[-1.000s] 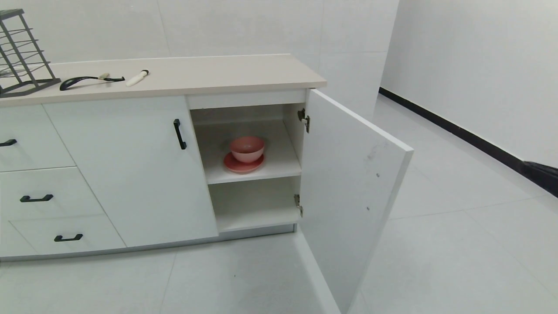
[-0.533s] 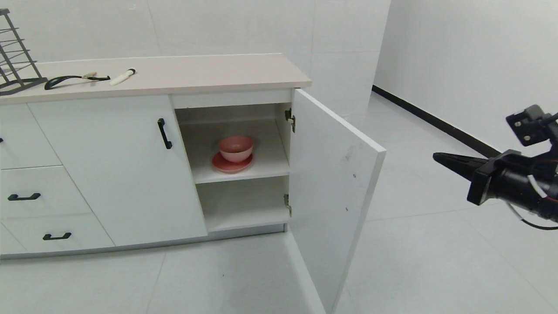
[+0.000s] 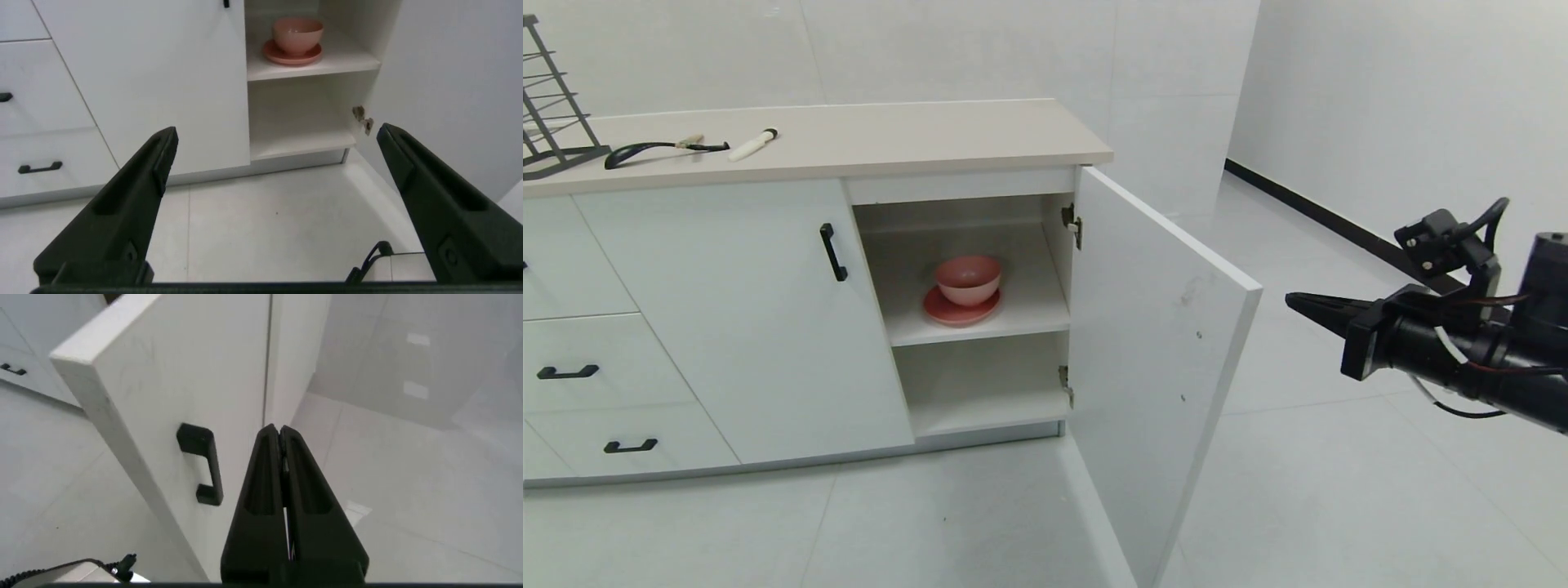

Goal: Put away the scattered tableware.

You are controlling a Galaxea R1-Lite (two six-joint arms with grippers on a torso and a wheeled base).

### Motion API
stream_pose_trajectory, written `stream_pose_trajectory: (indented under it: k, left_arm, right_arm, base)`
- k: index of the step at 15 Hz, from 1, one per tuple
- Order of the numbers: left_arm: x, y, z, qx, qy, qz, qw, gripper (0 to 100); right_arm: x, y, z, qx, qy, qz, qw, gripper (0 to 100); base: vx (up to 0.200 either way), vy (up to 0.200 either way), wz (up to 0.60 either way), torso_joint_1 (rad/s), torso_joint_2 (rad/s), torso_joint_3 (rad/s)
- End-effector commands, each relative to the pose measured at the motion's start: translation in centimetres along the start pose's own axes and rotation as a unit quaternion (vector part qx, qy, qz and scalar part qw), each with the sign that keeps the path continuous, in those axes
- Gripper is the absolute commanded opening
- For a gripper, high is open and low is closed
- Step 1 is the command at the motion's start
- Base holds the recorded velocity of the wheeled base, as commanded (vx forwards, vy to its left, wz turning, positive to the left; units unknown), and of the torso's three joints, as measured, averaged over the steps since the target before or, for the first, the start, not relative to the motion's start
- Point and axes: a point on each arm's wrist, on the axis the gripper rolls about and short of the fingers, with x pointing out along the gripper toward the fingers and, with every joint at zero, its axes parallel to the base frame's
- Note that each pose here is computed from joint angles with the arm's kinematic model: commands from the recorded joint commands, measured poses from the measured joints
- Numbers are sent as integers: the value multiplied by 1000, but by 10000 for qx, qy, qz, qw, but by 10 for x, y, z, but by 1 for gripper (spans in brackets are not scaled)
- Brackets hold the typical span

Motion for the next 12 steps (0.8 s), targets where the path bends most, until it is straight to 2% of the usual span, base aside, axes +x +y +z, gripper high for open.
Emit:
stream_pose_trajectory:
  k: [1, 5, 12]
  left_arm:
    - [0, 0, 0, -6, 6, -1, 10000, 100]
    - [0, 0, 0, -6, 6, -1, 10000, 100]
    - [0, 0, 0, 1, 6, -9, 10000, 100]
  right_arm:
    - [21, -2, -4, 6, 69, 100, 9999, 0]
    - [41, 1, -7, -62, -37, 239, 9997, 0]
    - [47, 13, -5, -135, -153, 453, 9988, 0]
  base:
    - [0, 0, 0, 0, 0, 0]
    - [0, 0, 0, 0, 0, 0]
    - [0, 0, 0, 0, 0, 0]
